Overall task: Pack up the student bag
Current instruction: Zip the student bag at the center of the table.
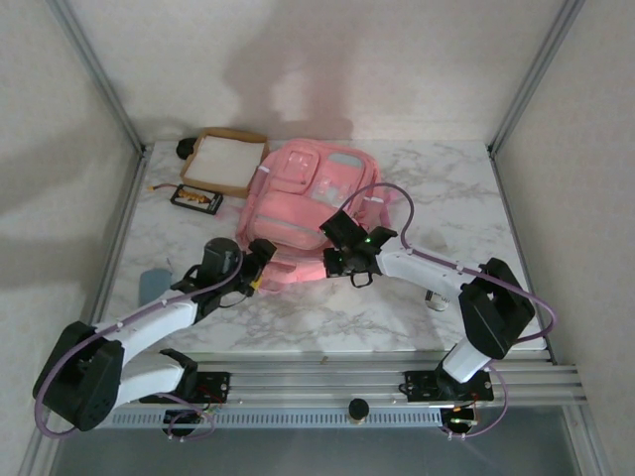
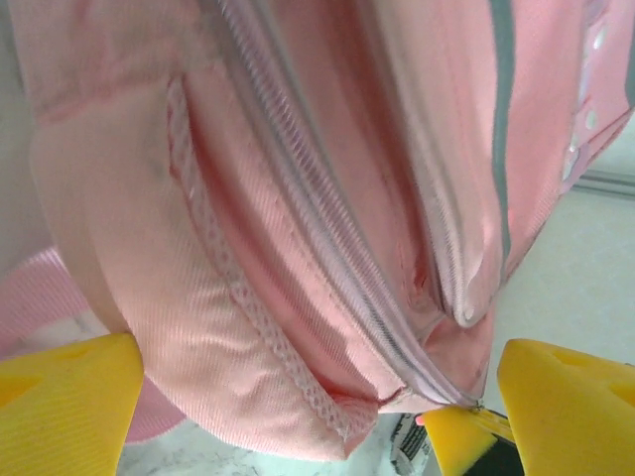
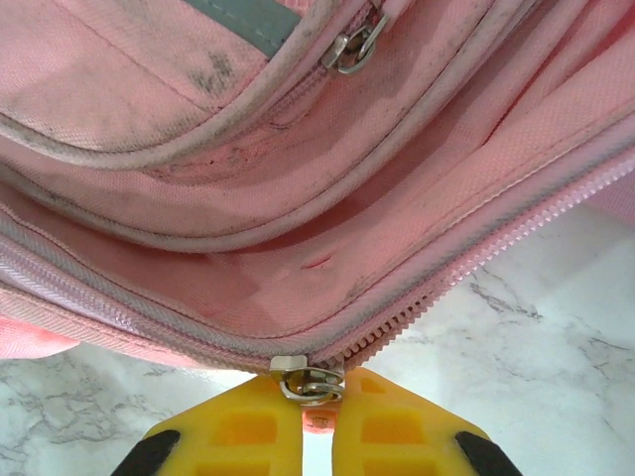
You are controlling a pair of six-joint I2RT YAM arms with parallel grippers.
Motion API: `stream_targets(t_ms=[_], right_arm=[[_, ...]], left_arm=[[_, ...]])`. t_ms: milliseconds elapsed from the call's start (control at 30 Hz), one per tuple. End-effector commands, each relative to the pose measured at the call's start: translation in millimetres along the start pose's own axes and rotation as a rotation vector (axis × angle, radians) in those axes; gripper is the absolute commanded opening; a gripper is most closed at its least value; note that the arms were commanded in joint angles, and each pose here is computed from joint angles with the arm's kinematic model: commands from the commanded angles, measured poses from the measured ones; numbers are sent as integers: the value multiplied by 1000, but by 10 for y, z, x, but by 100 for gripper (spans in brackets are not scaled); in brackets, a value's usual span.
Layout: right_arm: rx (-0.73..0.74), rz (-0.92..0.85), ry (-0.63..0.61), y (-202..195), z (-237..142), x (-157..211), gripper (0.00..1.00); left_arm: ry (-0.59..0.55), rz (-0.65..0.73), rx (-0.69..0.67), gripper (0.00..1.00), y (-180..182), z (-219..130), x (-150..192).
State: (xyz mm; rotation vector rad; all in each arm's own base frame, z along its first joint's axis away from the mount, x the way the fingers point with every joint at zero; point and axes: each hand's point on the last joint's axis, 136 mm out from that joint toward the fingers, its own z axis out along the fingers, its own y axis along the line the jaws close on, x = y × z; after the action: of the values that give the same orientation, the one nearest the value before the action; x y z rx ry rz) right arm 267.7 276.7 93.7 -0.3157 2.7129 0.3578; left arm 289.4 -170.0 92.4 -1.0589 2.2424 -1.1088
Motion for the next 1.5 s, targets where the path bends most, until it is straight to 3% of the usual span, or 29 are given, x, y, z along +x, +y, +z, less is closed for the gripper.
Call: stream_targets(t_ms=[0, 267, 300, 400, 500, 533, 767, 900, 1033, 1100, 1133, 1167, 1200, 1367, 1467], right_arm=[[-35, -31, 1, 92, 43, 29, 0], [38, -27, -9, -62, 86, 59, 0], [59, -24, -9, -107, 92, 67, 0], [124, 5, -11, -301, 113, 74, 0], [180, 51, -21, -552, 130, 62, 0], [198, 61, -23, -637, 136, 54, 0], [340, 133, -122, -1287, 118, -357, 0], [399, 200, -189, -1629, 104, -704, 0], [417, 187, -189, -1678, 115, -834, 2], [341, 136, -199, -1490, 45, -850, 8], [300, 115, -214, -1379, -17, -843, 14], [252, 92, -231, -1239, -105, -838, 24], [205, 68, -236, -1117, -190, -820, 32], [52, 29, -250, -849, -520, -836, 57], [37, 84, -241, -920, -463, -1005, 64]], left_arm=[[-48, -139, 19, 92, -57, 82, -14], [-118, -189, -64, 64, 55, 264, -56], [-129, -185, -84, 56, 86, 275, -69], [-152, -180, -117, 21, 185, 282, -104], [-194, -155, -181, 1, 355, 245, -196], [-201, -154, -195, 0, 412, 230, -229], [-297, -121, -327, 0, 855, 28, -644], [-306, -122, -316, 0, 897, -39, -737], [-286, -66, -329, 0, 801, -24, -757], [-274, -34, -295, 0, 641, -22, -750], [-263, -17, -261, 4, 538, -22, -736], [-252, -2, -230, 28, 430, -36, -723], [-244, 8, -207, 43, 340, -62, -712], [-309, 140, -168, 61, -8, -346, -836], [-300, 213, -128, 65, -273, -361, -855]])
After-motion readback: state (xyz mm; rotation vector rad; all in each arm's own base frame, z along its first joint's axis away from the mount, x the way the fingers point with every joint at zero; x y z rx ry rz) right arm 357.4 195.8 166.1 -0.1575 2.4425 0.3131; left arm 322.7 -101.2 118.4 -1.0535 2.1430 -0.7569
